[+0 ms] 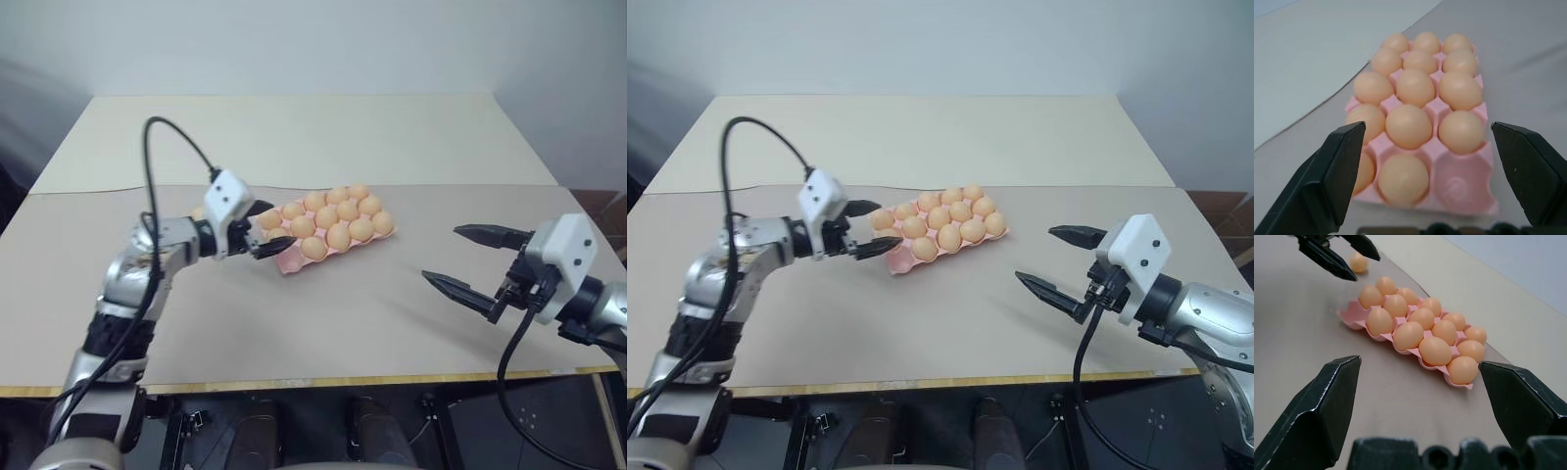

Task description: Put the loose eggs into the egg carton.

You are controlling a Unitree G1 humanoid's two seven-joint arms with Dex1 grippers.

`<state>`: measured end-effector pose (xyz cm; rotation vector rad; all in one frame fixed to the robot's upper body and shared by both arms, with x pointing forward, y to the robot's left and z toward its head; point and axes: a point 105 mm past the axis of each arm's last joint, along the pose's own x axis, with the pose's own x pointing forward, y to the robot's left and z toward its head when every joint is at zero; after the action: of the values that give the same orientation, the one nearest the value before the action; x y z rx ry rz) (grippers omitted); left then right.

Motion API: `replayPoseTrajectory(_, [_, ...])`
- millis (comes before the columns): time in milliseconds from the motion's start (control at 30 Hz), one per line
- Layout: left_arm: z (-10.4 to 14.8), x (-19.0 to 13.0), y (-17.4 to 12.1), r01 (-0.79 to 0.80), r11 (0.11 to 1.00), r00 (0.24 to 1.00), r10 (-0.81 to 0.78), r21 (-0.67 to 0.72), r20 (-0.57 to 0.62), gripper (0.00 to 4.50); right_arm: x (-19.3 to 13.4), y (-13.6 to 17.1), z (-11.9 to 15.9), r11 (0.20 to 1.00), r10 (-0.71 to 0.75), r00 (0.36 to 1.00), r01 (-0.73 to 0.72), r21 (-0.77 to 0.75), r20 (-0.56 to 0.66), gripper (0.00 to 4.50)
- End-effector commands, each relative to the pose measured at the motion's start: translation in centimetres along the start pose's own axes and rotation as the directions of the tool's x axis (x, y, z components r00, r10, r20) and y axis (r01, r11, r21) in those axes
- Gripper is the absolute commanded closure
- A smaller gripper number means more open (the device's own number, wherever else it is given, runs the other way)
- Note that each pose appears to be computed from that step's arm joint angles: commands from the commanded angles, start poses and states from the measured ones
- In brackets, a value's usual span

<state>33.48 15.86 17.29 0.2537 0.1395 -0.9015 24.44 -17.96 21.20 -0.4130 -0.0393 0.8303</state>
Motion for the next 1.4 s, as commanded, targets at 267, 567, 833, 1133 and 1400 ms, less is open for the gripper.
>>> replayPoseTrajectory(267, [-1.3,-9.2,0.1,-0.182,0.983,0.982,0.18,0.035,0.05,0.02,0.4,-0.9,0.0,0.999,0.034,0.999,-0.034,-0.006,0.031,0.0])
replayPoseTrajectory(567, [-2.4,-12.0,-1.6,-0.285,0.959,0.958,0.285,-0.007,0.027,0.02,0.9,-1.3,-0.6,0.998,0.06,0.998,-0.06,0.001,0.024,0.0])
replayPoseTrajectory(833, [-3.3,-10.9,0.0,-0.375,0.926,0.926,0.371,-0.054,-0.061,0.02,0.9,-1.3,-0.6,0.998,0.067,0.998,-0.067,-0.005,0.022,0.0])
replayPoseTrajectory(1133, [-1.6,-5.7,5.8,-0.569,0.799,0.822,0.562,-0.196,-0.093,0.02,0.6,-0.8,-0.3,0.998,0.064,0.998,-0.064,-0.009,0.027,0.0])
replayPoseTrajectory(1400, [-3.2,-1.0,10.6,-0.74,0.631,0.672,0.691,-0.231,-0.266,0.02,0.4,-0.5,0.3,0.999,0.038,0.998,-0.037,-0.024,0.042,0.0])
